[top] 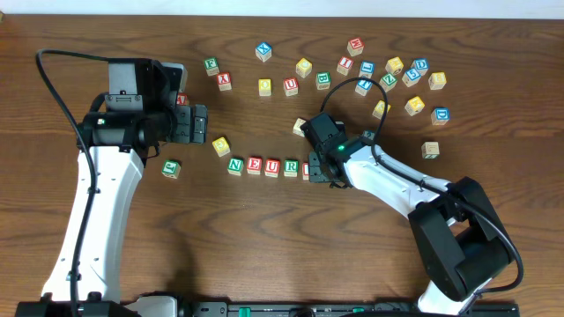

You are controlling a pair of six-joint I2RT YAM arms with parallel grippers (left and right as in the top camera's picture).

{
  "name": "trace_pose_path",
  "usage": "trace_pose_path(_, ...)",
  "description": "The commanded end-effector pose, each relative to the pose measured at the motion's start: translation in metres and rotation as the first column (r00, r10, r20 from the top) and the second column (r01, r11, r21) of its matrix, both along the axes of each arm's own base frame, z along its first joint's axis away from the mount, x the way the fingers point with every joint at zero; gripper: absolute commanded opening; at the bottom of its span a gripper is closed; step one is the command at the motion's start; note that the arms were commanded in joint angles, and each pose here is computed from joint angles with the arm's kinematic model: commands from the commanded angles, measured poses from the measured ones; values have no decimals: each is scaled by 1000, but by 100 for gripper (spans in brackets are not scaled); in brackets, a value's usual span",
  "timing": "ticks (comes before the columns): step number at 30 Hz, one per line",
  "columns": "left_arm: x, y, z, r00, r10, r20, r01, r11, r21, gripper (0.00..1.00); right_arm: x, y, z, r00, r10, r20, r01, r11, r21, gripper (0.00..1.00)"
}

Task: Spell out NEURIPS
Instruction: 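Lower the P block onto the table right of the red I block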

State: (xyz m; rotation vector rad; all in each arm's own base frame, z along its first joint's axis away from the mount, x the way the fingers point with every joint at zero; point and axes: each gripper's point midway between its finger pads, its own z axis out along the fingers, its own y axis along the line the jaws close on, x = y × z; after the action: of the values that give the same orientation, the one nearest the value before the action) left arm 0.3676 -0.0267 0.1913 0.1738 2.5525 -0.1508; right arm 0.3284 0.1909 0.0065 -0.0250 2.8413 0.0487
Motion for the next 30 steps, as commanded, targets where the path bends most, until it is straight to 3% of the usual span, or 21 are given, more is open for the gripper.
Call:
trace_pose_path(1,4,1,9,1000,1,23,-1,1000,1,96,0,-2,-6,1000,-12,-6,12,1000,-21,34)
trace_pose_path(30,4,1,9,1000,1,23,-1,1000,1,96,2,-3,-5,1000,-16,5,16,1000,-22,33)
